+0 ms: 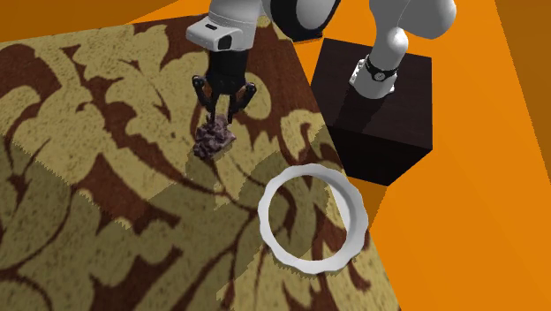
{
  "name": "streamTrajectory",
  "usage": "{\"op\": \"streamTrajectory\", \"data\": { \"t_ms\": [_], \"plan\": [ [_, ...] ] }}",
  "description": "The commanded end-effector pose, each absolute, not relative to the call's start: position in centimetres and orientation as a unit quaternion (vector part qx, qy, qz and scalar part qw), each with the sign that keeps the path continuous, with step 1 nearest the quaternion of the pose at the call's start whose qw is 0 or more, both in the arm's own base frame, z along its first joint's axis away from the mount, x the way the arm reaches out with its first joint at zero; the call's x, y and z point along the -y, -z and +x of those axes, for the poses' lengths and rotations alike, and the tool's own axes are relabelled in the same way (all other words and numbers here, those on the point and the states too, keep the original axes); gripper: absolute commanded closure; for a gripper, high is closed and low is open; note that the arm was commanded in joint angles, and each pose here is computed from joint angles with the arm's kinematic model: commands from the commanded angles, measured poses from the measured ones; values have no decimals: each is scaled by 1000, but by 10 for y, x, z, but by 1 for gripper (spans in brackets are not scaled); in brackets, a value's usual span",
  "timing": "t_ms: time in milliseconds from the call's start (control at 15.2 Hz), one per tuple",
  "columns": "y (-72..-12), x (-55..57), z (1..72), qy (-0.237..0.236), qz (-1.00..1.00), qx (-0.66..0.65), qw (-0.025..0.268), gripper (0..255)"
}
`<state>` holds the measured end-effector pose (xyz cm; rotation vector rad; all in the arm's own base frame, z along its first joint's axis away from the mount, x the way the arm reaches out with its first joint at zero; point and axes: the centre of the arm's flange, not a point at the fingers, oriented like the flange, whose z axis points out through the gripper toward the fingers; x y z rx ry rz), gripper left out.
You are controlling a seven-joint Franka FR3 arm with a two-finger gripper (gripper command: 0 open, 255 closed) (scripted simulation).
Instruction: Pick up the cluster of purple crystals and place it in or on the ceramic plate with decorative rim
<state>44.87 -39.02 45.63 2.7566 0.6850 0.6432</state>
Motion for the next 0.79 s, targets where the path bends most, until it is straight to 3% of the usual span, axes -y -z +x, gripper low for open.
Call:
{"op": "streamTrajectory", "data": {
  "t_ms": [0,66,132,726],
  "plan": [
    [-453,374,469,-128,964,-168,159,0],
    [-445,362,490,-35,974,-100,202,0],
    [-443,360,496,-13,974,-83,212,0],
    [-406,376,498,-13,974,-83,212,0]
  ]
}}
